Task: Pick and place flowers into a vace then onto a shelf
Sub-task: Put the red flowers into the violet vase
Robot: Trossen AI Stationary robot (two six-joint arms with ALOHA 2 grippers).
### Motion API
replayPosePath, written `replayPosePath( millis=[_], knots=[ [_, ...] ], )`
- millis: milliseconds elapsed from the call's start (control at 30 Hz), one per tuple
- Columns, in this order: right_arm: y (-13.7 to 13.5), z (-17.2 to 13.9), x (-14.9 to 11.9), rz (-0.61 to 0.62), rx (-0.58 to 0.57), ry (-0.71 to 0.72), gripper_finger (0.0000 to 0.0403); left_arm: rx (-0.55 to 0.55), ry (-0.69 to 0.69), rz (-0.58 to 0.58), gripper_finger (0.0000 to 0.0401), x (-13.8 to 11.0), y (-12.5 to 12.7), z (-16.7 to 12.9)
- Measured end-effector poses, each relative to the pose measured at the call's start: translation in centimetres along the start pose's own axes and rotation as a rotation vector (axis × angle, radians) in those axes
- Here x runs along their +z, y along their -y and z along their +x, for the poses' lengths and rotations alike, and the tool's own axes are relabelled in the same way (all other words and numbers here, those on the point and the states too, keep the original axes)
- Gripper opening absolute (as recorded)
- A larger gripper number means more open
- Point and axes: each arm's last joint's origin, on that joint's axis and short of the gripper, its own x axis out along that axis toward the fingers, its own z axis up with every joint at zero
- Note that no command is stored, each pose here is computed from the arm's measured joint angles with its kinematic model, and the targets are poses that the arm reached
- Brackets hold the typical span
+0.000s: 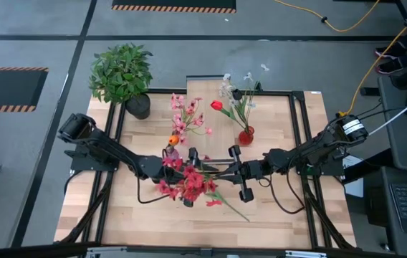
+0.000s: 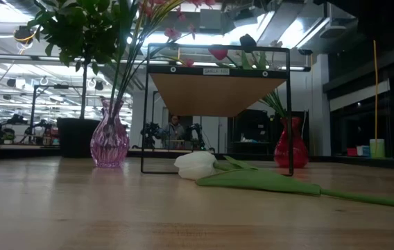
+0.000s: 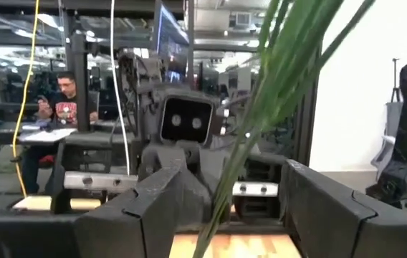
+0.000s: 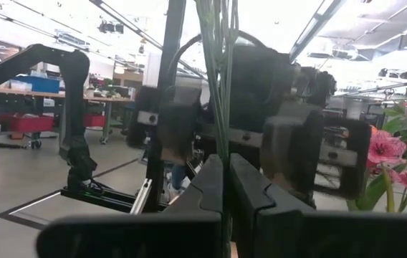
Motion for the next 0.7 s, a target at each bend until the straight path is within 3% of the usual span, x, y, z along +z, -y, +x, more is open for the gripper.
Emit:
replayPosePath(
  millis=[567,700],
  knots=[
    [0.0,-0.01,0.02,0.0,0.0,0.001,0.0002,0.002,0.012,0.039,0.0225,-0.31,-0.25,0.7],
    [0.01,0.0,0.04,0.0,0.0,0.002,0.0002,0.007,0.007,0.058,0.0207,-0.35,-0.26,0.7]
  ],
)
